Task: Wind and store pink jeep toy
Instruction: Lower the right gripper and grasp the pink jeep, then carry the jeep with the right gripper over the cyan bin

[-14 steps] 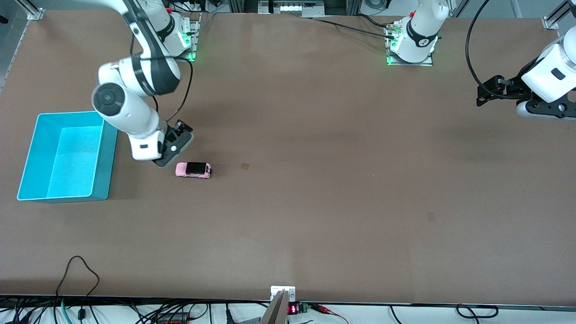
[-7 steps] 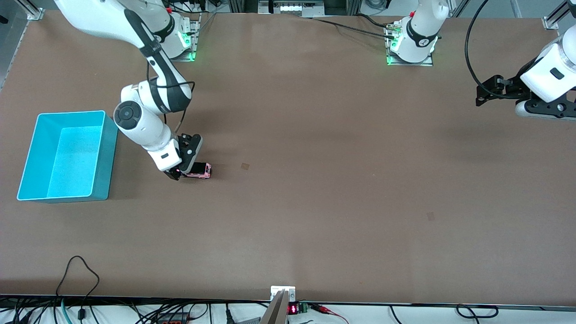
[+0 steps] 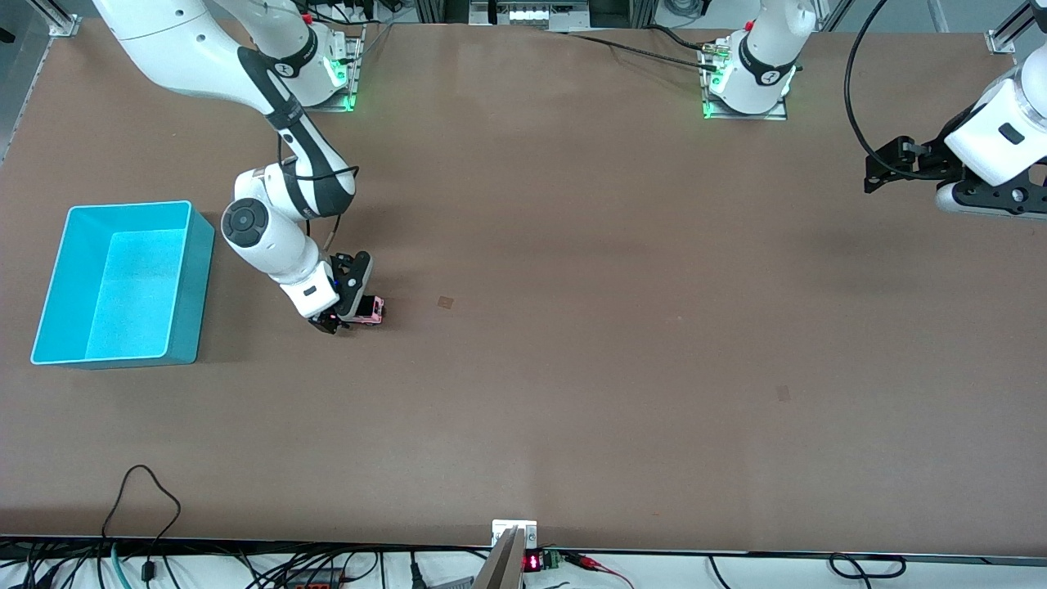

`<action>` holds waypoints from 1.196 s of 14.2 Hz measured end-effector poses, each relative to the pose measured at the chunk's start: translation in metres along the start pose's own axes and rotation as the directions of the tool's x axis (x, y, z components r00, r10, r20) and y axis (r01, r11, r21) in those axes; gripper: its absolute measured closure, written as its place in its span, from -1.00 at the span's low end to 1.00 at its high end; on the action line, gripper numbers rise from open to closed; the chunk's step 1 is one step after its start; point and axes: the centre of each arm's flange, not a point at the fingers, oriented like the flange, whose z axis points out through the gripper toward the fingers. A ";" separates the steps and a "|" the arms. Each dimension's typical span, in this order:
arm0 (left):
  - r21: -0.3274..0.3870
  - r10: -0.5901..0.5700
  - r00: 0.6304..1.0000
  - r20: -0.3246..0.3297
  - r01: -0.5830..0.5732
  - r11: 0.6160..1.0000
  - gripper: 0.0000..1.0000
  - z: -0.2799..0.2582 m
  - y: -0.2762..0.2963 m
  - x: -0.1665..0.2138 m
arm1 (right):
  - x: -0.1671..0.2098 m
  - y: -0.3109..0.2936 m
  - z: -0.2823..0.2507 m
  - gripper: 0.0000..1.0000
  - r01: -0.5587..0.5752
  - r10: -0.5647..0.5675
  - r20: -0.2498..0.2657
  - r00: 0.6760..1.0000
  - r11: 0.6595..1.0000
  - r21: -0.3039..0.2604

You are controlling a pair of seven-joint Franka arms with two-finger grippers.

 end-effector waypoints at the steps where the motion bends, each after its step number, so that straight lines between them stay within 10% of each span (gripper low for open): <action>1: 0.000 0.000 1.000 0.000 0.000 1.000 -1.00 0.000 0.000 0.000 | 0.000 0.000 0.000 -0.37 0.006 -0.006 0.000 1.000 1.000 -0.001; 3: 0.000 0.001 1.000 0.000 -0.001 1.000 -1.00 0.000 0.001 0.000 | 0.000 0.001 -0.002 -0.04 0.014 -0.014 -0.002 1.000 1.000 -0.005; 11: 0.001 0.005 1.000 0.000 -0.005 1.000 -1.00 0.000 0.003 0.000 | -0.012 0.015 -0.086 -0.04 -0.207 0.207 0.046 0.977 0.978 0.010; 17: 0.002 0.013 1.000 -0.009 -0.013 1.000 -1.00 -0.004 0.007 0.000 | -0.082 0.036 -0.176 -0.04 -0.592 0.594 0.057 0.802 0.804 -0.050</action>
